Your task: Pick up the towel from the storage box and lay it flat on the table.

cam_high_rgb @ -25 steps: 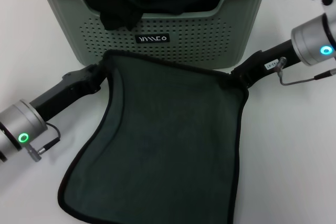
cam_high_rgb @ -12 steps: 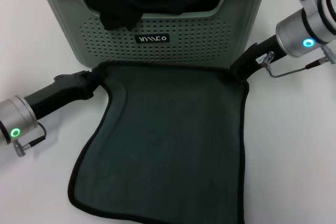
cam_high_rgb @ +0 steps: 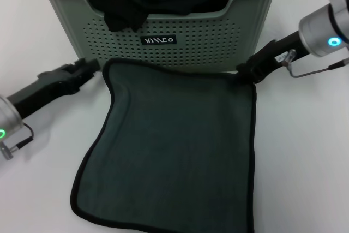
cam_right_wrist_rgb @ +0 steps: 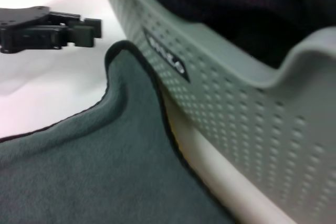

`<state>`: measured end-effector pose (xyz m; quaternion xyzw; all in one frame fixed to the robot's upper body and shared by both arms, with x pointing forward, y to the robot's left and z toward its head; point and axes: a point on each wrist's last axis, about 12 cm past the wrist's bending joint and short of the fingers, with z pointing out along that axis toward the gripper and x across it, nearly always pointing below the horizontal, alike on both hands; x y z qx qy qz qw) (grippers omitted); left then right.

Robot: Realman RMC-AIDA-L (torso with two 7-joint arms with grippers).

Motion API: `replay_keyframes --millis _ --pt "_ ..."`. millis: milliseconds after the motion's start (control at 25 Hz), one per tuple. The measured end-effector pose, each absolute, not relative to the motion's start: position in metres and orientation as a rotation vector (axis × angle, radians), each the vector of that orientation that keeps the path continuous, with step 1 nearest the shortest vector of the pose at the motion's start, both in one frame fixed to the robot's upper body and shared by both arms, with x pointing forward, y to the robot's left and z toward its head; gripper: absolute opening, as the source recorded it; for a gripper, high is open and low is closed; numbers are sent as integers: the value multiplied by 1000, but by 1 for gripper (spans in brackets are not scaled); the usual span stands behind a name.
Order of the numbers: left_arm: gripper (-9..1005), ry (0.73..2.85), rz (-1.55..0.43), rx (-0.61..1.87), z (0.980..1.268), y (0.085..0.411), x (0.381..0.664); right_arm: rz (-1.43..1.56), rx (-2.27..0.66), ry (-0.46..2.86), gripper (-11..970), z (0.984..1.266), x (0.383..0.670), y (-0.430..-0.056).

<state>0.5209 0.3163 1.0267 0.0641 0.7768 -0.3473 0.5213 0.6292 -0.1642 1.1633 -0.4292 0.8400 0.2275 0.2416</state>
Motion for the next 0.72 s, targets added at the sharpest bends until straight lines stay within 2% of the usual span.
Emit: replay_keyframes --millis 320,400,520,640,720 --pt "427 1779 -812 64 1032 334 507 605 -1183 2254 531 1178 610 -185" --pt "508 1741 -831 64 1036 335 503 586 -1173 2216 624 1186 604 -191" --pt "630 1690 -877 90 1041 334 497 575 -1173 2127 635 1198 593 -197" --pt "863 1631 -939 192 1048 327 489 663 -1214 1972 643 1210 579 -201" --pt "873 1588 -994 295 1053 321 482 754 -1255 1868 644 1216 570 -203"
